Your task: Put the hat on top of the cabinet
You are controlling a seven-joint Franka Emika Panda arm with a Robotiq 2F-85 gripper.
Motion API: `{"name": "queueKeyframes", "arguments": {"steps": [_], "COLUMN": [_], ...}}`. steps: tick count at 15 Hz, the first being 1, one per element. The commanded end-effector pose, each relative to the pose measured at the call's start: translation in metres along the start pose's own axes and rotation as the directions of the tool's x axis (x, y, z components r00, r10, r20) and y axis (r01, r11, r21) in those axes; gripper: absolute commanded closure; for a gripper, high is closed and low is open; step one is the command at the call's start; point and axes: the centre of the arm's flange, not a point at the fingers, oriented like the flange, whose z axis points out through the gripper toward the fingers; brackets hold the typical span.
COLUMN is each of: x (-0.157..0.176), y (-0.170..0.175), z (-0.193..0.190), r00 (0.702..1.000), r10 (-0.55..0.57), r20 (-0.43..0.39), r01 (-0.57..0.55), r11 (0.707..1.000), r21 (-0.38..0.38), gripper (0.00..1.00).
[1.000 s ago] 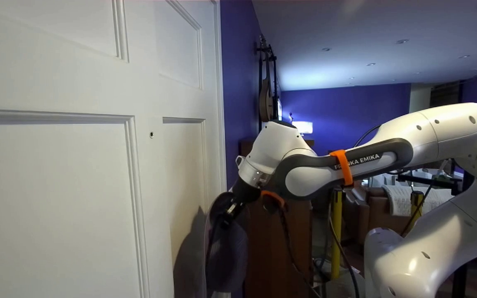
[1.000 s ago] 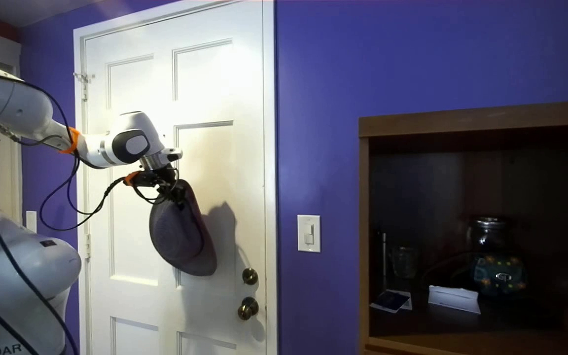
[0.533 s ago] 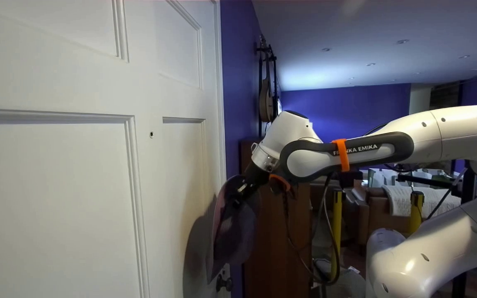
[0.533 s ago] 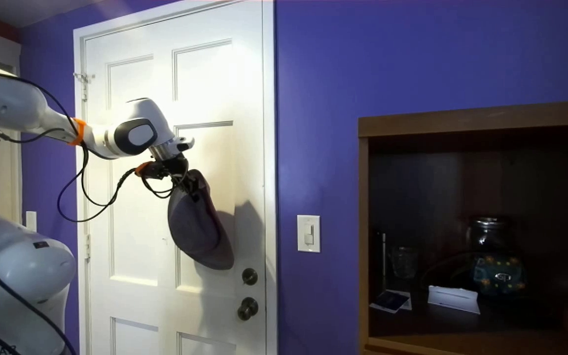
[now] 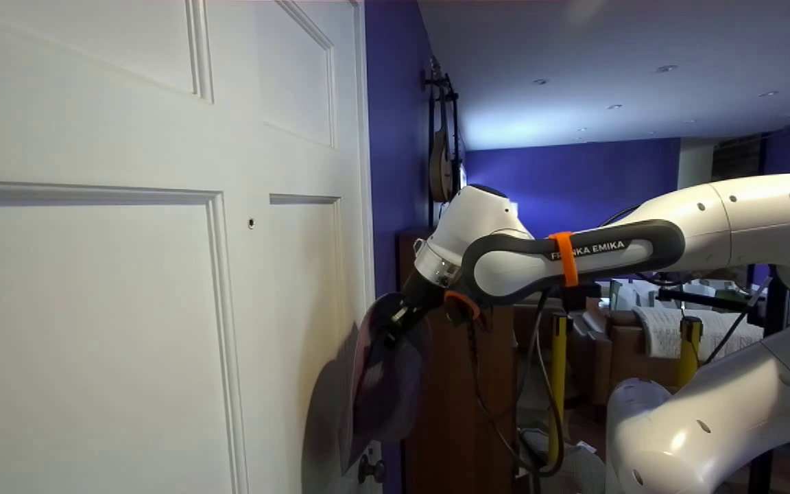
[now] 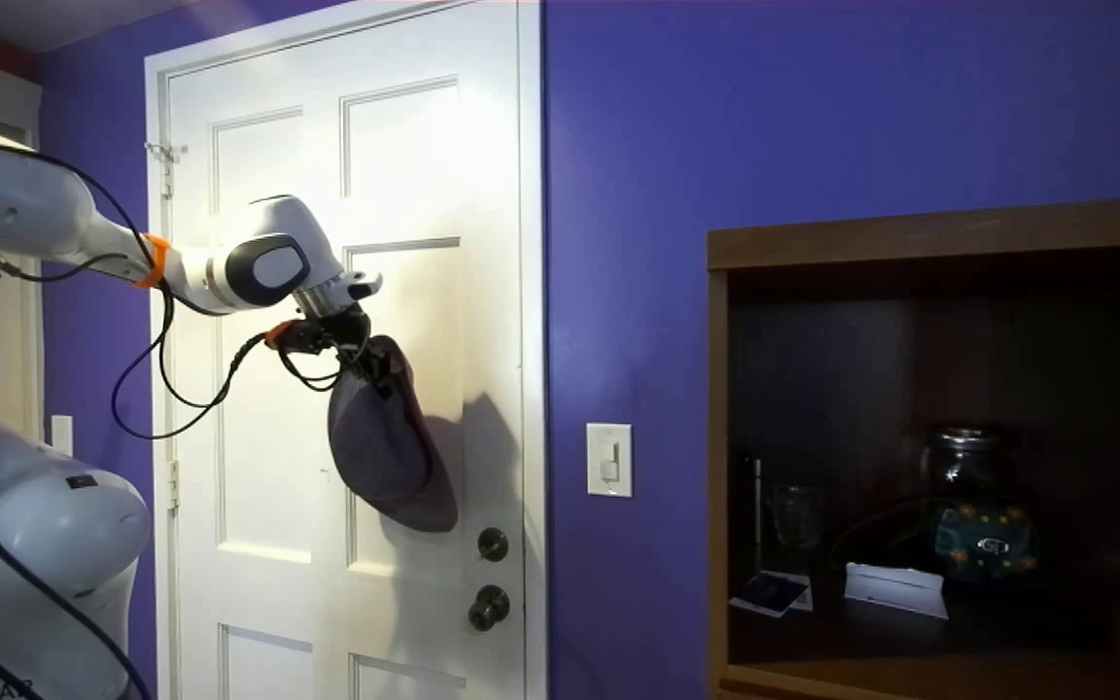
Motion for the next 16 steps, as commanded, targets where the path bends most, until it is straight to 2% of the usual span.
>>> {"name": "queueKeyframes", "arguments": {"steps": [1,9,10,12,16], "x": [0.000,0.000,0.000,0.017,0.063], "y": [0.000,0.000,0.000,0.008,0.058], "z": [0.000,0.000,0.000,-0.003,-0.027], "r00": [1.000,1.000,1.000,0.999,0.973], "r10": [0.000,0.000,0.000,0.037,0.184], "r20": [0.000,0.000,0.000,-0.035,-0.141], "r01": [0.000,0.000,0.000,-0.038,-0.196], "r11": [1.000,1.000,1.000,0.999,0.978], "r21": [0.000,0.000,0.000,-0.022,-0.074], "gripper": [0.96,0.96,0.99,0.99,0.99]}}
